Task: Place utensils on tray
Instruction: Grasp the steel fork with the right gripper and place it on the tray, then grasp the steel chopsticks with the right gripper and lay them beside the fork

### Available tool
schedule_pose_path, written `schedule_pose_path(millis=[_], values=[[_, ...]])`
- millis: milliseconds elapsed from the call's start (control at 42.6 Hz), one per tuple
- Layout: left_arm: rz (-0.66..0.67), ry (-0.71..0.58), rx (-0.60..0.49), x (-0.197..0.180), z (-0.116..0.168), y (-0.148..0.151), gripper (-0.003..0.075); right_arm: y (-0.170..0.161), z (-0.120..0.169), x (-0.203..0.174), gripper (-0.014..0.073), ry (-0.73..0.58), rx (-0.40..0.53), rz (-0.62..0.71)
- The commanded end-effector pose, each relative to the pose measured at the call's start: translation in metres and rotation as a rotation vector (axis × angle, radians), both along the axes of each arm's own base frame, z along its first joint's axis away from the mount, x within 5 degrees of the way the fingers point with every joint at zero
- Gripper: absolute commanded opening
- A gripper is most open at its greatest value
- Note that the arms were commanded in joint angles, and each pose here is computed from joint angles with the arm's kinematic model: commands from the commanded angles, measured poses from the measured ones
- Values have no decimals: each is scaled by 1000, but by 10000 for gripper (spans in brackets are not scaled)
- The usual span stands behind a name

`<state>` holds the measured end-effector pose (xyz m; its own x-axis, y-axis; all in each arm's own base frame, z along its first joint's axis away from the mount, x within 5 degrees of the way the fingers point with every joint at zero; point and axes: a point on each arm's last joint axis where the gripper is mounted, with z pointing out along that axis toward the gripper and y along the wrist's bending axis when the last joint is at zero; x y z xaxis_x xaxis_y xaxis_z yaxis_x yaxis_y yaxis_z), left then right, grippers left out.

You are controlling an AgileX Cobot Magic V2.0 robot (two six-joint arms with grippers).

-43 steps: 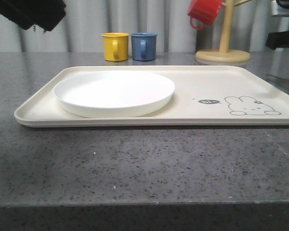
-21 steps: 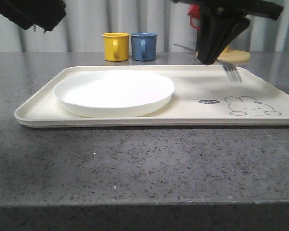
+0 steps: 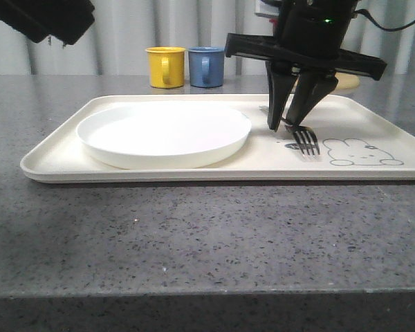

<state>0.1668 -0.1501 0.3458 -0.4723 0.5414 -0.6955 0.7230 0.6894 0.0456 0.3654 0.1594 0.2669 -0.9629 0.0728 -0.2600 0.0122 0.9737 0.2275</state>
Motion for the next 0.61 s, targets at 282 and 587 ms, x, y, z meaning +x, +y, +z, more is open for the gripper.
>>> schedule_pose_path(millis=[282, 587], values=[[2, -70, -77, -1, 16, -2, 368, -28, 85, -30, 365, -296, -78, 134], [2, -70, -77, -1, 16, -2, 368, -137, 72, -50, 363, -197, -197, -22]])
